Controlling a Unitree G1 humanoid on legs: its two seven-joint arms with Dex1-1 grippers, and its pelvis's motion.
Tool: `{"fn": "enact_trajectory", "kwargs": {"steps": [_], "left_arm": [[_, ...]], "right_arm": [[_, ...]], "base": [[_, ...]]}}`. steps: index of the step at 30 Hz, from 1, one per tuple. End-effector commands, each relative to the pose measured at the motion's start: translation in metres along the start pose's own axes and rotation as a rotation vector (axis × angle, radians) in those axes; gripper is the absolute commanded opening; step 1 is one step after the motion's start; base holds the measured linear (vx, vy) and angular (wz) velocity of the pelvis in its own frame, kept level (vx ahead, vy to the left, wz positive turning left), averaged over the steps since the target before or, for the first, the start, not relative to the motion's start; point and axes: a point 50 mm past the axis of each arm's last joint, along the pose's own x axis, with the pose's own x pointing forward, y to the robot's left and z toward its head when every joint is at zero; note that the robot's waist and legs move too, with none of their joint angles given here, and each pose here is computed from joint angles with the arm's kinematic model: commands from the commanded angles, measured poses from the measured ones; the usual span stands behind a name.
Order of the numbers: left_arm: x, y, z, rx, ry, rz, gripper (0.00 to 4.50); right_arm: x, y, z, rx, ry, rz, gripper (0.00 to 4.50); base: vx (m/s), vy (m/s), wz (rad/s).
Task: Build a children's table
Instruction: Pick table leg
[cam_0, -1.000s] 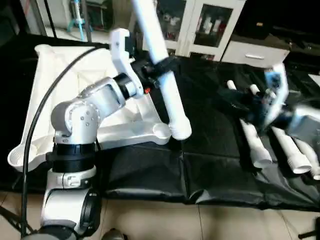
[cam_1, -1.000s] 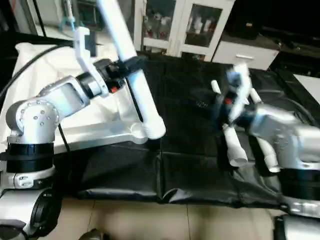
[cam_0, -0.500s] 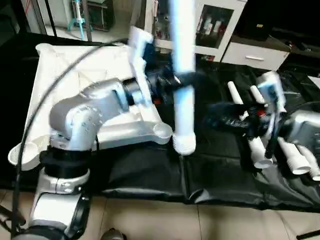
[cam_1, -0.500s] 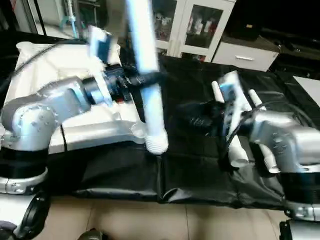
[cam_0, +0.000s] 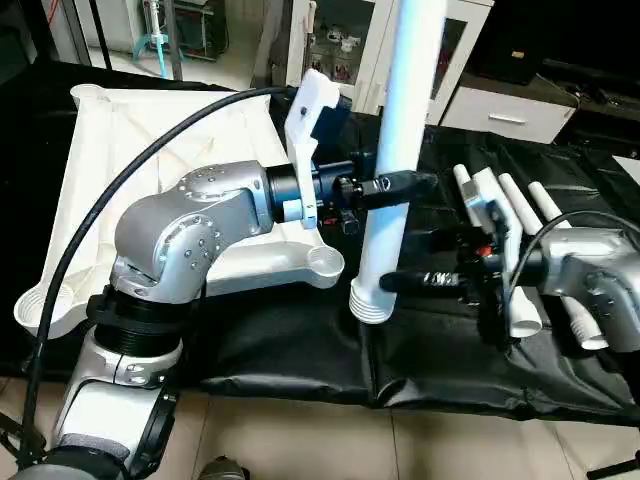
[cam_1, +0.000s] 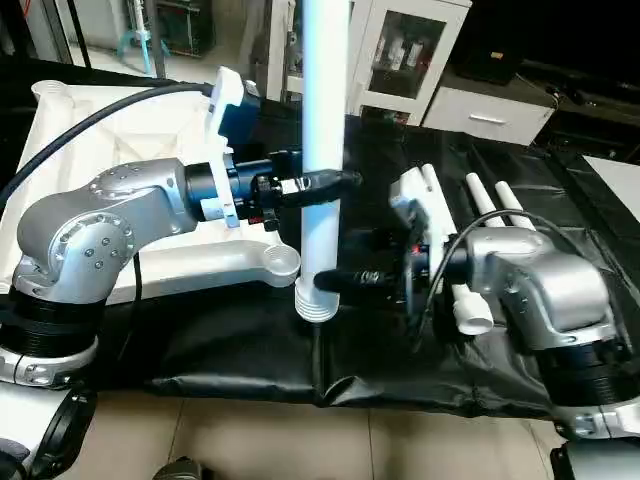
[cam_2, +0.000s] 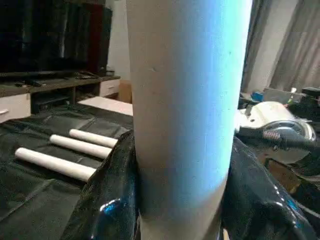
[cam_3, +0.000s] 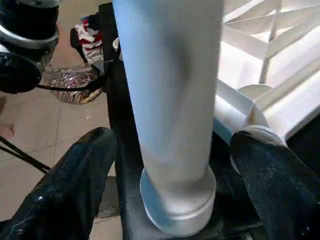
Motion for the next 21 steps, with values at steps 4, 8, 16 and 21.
{"fn": "enact_trajectory", "kwargs": {"steps": [4, 8, 16, 21], "left_arm": [[0.01, -0.011, 0.008, 0.054, -0.002, -0.085, 1.84], [0.009, -0.014, 0.005, 0.048, 0.014, -0.116, 1.84], [0.011, -0.013, 0.006, 0.051, 0.013, -0.124, 1.84], [0.012, -0.015, 0.006, 0.053, 0.017, -0.137, 1.84]], "right_arm": [[0.006, 0.0, 0.002, -0.058, 0.018, 0.012, 4.0], [0.011, 0.002, 0.002, -0.071, 0.016, 0.04, 4.0], [0.017, 0.003, -0.002, -0.083, 0.036, 0.069, 3.53], [0.018, 0.004, -0.003, -0.084, 0.039, 0.079, 3.17]], "base": [[0.0, 0.0, 0.0], [0.0, 0.0, 0.0], [0.0, 0.0, 0.0], [0.0, 0.0, 0.0]]}}
